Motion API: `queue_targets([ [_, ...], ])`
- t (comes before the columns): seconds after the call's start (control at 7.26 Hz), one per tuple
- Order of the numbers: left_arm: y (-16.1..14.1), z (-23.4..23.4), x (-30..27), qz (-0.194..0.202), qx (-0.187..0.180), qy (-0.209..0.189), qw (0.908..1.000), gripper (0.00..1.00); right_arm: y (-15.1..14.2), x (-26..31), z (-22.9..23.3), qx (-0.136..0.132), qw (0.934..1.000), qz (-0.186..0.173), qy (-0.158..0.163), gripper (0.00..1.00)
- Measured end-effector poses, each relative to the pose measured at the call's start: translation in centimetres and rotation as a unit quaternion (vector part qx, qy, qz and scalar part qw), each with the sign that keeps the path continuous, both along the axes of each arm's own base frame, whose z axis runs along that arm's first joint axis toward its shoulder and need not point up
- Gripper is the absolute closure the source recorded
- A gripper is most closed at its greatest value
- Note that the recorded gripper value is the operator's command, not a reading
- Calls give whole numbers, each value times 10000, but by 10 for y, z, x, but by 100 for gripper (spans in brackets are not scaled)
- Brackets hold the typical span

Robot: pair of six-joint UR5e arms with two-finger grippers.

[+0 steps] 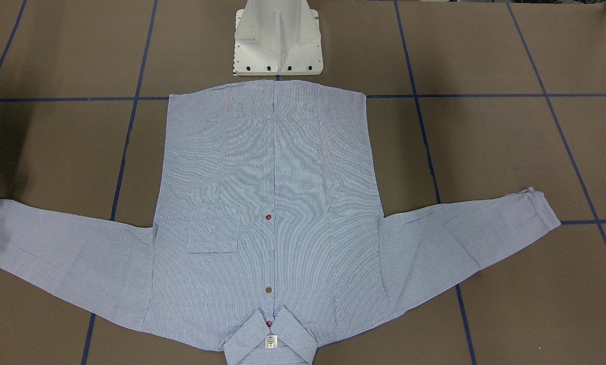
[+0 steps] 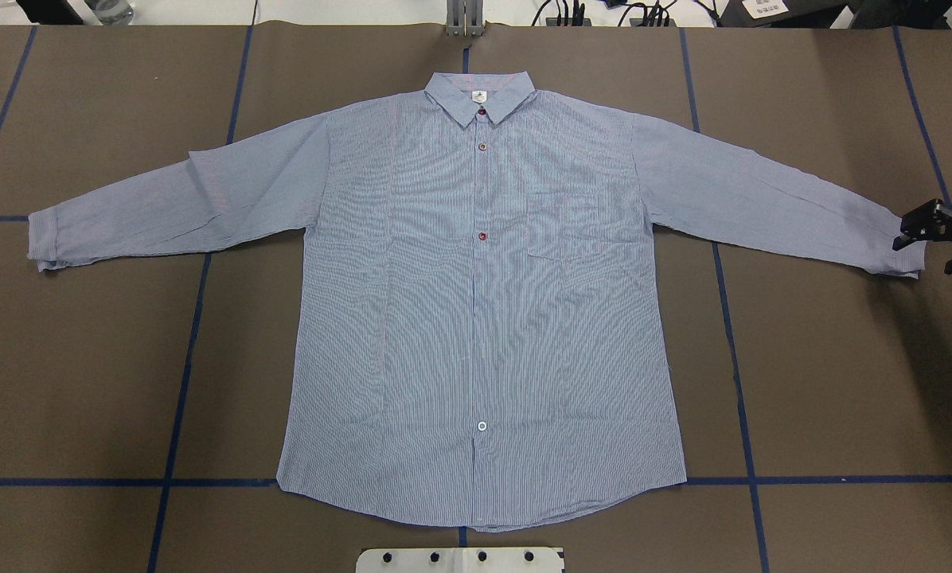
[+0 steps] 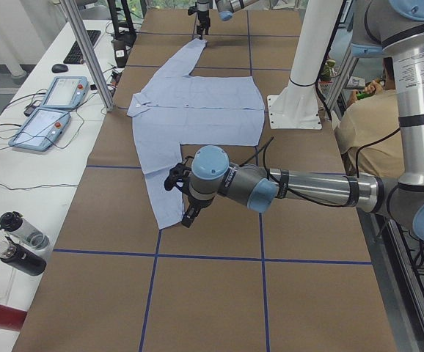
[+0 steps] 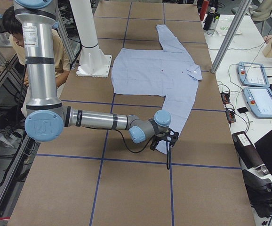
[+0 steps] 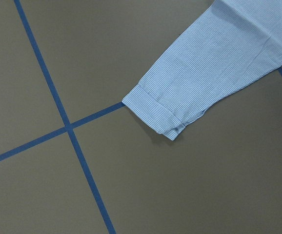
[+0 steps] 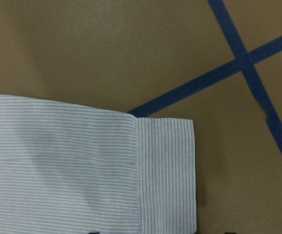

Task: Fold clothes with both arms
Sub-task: 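Lower the right gripper to the sleeve cuff nearest it and grasp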

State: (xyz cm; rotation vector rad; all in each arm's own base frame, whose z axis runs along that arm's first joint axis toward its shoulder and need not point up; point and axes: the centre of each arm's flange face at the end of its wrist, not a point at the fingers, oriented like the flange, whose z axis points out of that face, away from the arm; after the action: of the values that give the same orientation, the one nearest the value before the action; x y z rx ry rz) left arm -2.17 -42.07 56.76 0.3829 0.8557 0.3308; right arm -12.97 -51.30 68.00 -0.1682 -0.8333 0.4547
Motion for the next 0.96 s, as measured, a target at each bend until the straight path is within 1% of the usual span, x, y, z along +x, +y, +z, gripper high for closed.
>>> queue_targets([
  [0.28,0,0,0,2,-2,-4,10000,1,0,-9,4,-95,9999,115,-40,12],
  [0.41,0,1,0,2,-7,-6,10000,1,1,-12,5,-118,9999,115,-46,19],
  [0.55,0,2,0,2,0,-9,10000,1,2,-15,6,-135,9998,105,-44,24],
  [0.69,0,3,0,6,32,-10,10000,1,1,-16,7,-147,9998,100,-36,25],
  [0.83,0,4,0,12,68,-10,10000,1,0,-18,8,-159,9998,93,-28,34],
  [0.96,0,4,0,16,94,-9,10000,1,-1,-19,10,-173,9998,88,-21,64],
])
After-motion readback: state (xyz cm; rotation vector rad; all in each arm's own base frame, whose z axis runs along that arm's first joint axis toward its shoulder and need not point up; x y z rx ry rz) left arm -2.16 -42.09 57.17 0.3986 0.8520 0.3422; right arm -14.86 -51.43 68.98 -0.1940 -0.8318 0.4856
